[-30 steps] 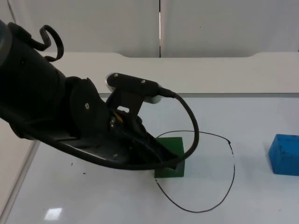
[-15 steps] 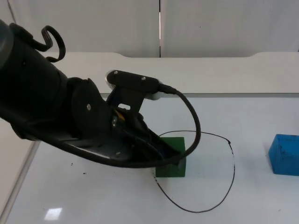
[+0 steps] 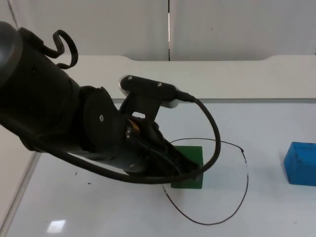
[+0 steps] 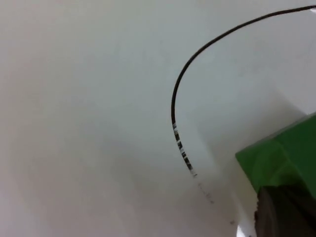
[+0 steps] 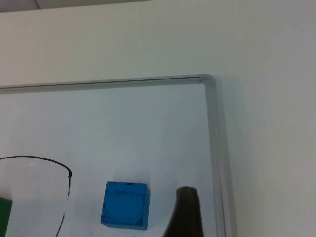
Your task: Push the two cubes into the marked area.
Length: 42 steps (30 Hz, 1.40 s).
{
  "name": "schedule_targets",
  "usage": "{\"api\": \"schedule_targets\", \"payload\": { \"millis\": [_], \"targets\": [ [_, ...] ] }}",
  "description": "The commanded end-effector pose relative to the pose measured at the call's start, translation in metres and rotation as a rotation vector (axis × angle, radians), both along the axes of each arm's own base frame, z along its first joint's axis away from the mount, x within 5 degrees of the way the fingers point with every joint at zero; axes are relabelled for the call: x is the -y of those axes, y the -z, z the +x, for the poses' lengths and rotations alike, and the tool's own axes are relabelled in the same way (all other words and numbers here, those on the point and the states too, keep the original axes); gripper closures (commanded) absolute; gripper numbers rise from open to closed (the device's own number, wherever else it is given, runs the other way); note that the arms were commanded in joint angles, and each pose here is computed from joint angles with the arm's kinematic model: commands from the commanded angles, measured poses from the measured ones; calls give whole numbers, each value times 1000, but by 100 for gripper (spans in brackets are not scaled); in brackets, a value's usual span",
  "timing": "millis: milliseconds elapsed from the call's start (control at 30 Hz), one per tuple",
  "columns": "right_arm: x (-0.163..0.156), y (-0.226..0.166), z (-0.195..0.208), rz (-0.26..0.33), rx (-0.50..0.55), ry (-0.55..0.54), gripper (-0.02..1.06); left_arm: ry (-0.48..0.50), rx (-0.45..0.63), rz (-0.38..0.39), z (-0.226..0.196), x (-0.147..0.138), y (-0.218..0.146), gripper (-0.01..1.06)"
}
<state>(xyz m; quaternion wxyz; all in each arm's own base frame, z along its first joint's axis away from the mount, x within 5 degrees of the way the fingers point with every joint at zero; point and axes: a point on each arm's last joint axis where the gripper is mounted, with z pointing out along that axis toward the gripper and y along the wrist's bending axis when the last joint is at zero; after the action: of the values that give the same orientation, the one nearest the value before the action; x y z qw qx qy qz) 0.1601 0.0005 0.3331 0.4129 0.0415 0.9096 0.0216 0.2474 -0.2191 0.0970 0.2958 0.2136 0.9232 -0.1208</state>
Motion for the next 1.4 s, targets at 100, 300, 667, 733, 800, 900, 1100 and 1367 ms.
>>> {"api": "schedule_targets", "payload": {
  "millis": [100, 300, 667, 733, 800, 900, 1100, 1367],
  "targets": [
    [1, -1, -1, -4, 1, 2, 42, -2, 16, -5, 1, 3, 1, 105],
    [1, -1, -1, -4, 1, 2, 42, -4, 24, -6, 1, 3, 1, 105],
    [1, -1, -1, -5, 3, 1, 42, 33, 101, -44, 1, 4, -30, 105],
    [1, -1, -1, -5, 3, 1, 42, 55, 126, -51, 0, 3, -40, 105],
    [1, -1, -1, -5, 3, 1, 42, 60, 134, -56, 0, 3, -45, 105],
    [1, -1, -1, -5, 1, 1, 42, 82, 159, -65, -3, 1, -58, 105],
    [1, -1, -1, -5, -1, 1, 42, 31, 184, -65, -2, -24, -67, 105],
    [1, -1, -1, -5, 1, 1, 42, -144, 194, -35, -5, -86, -66, 105]
  ]
}}
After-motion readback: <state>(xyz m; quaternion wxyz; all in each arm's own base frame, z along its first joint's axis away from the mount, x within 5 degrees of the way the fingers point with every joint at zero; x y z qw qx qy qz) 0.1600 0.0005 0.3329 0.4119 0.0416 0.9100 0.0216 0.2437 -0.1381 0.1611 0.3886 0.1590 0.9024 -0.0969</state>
